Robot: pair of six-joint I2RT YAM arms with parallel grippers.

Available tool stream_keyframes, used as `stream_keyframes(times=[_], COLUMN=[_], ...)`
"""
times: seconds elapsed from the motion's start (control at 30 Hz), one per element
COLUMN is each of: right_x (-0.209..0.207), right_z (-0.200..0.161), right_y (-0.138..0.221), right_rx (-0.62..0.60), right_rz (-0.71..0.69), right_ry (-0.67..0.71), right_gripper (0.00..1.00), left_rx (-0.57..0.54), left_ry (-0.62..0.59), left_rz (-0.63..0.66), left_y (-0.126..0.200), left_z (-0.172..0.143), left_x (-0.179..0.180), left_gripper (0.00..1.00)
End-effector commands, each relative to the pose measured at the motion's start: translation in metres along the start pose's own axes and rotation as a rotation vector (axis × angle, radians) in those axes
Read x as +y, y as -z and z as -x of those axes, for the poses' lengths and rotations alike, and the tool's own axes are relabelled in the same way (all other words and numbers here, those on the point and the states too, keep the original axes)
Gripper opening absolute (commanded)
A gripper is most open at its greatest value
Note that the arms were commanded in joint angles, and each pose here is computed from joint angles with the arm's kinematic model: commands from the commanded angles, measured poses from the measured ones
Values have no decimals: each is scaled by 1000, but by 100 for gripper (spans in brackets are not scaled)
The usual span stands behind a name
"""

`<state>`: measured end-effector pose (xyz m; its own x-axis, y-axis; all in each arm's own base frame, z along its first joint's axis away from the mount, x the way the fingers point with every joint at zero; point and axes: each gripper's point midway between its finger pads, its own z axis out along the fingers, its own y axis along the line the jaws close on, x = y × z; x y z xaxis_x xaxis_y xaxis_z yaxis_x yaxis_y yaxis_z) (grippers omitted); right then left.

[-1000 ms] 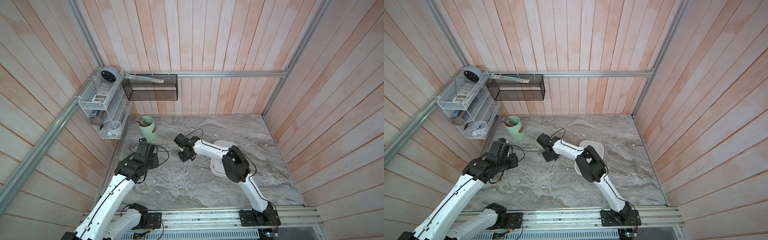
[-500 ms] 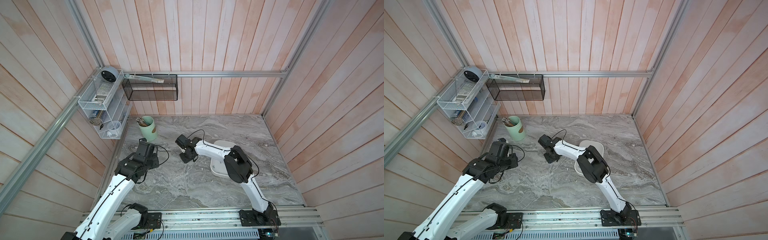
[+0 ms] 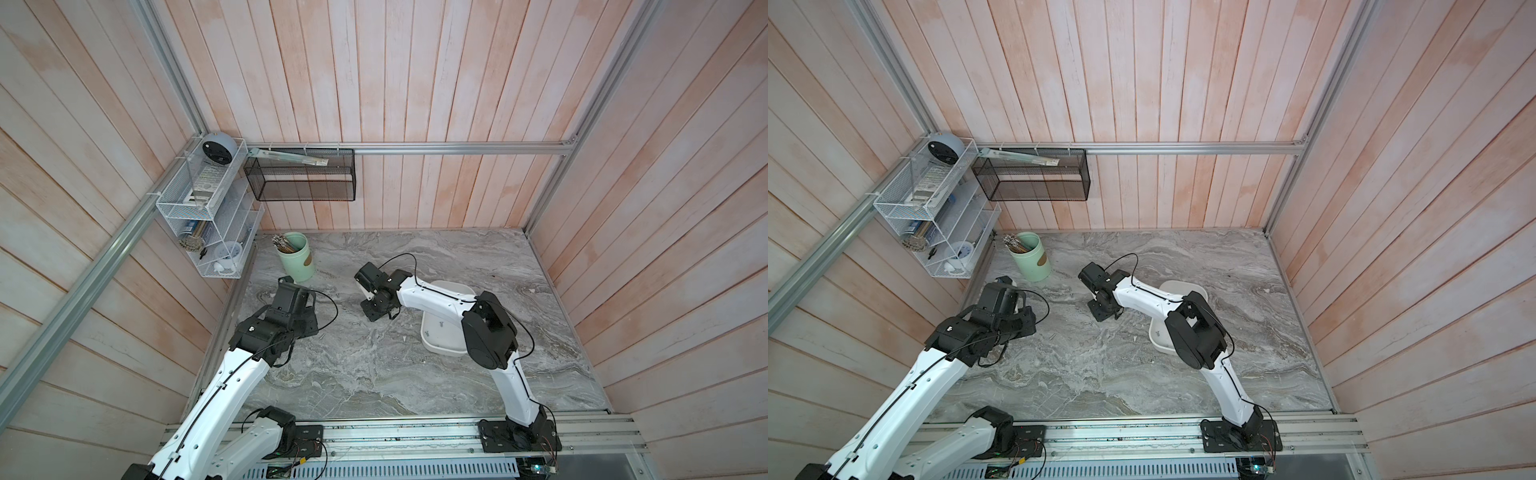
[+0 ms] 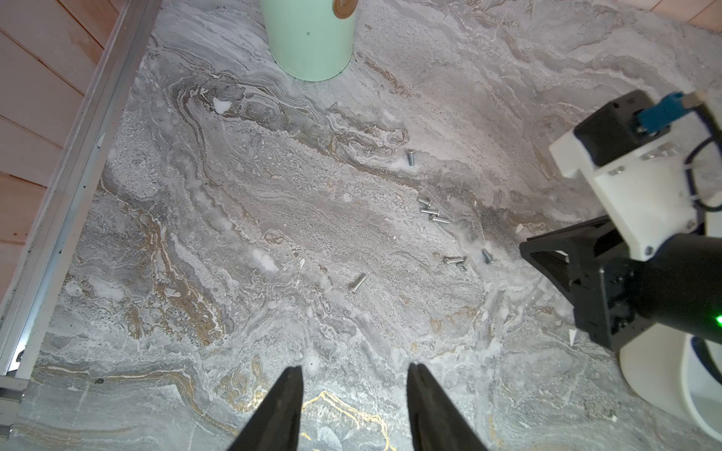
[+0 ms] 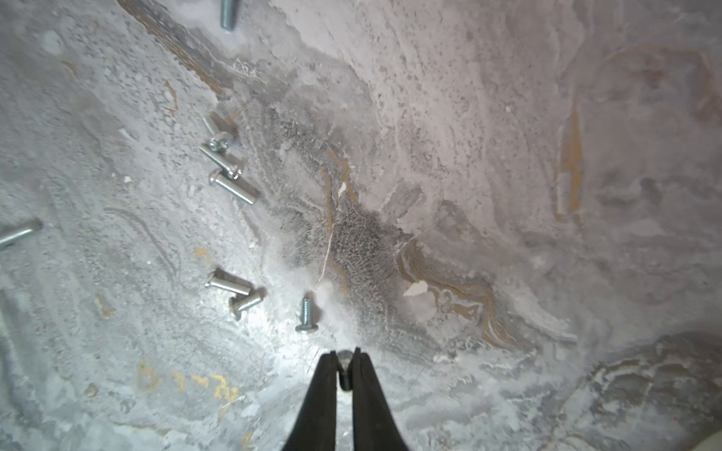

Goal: Put the screws on the desktop into the storage box
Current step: Pick up the screw from the center of the board, then place the screw in the storage box.

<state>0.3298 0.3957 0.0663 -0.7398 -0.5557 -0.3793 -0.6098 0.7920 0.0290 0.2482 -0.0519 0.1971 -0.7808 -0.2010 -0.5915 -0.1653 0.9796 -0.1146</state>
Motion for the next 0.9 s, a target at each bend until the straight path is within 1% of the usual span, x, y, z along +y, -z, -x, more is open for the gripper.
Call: stream_keyframes(times=[0.0, 0.13, 0.27, 0.4, 0.53, 0.63, 0.7, 0.8, 0.87], right_x=[-7, -22, -52, -93, -143, -181, -199, -209, -214], right_z=[3, 0, -13, -28, -55, -81, -95, -107, -112], right_y=[24, 44, 66, 91, 111, 113, 109, 102, 97], right_rx=[-34, -59, -79, -112, -137, -157, -166, -171, -150], right_rz=[12, 9, -20, -33, -70, -140, -180, -209, -236], right_ry=[-13, -42, -91, -185, -299, -426, -466, -477, -480], right_gripper=[3, 3, 3, 3, 3, 3, 3, 3, 6], left_rx=[-3, 0, 1, -5, 5, 10, 13, 13, 13], left_ry=[-3, -4, -4, -3, -6, -7, -9, -8, -8], left_rz=[14, 10, 9, -1, -5, -7, -8, -7, -7], left_y=[-4, -5, -5, -3, -5, -6, -7, -7, -7], left_z=[0, -1, -1, 0, -1, -2, -2, -2, -2], left_x=[3, 2, 2, 0, -1, -2, -2, -2, -2], left_gripper=[49, 49, 49, 49, 49, 49, 49, 49, 49])
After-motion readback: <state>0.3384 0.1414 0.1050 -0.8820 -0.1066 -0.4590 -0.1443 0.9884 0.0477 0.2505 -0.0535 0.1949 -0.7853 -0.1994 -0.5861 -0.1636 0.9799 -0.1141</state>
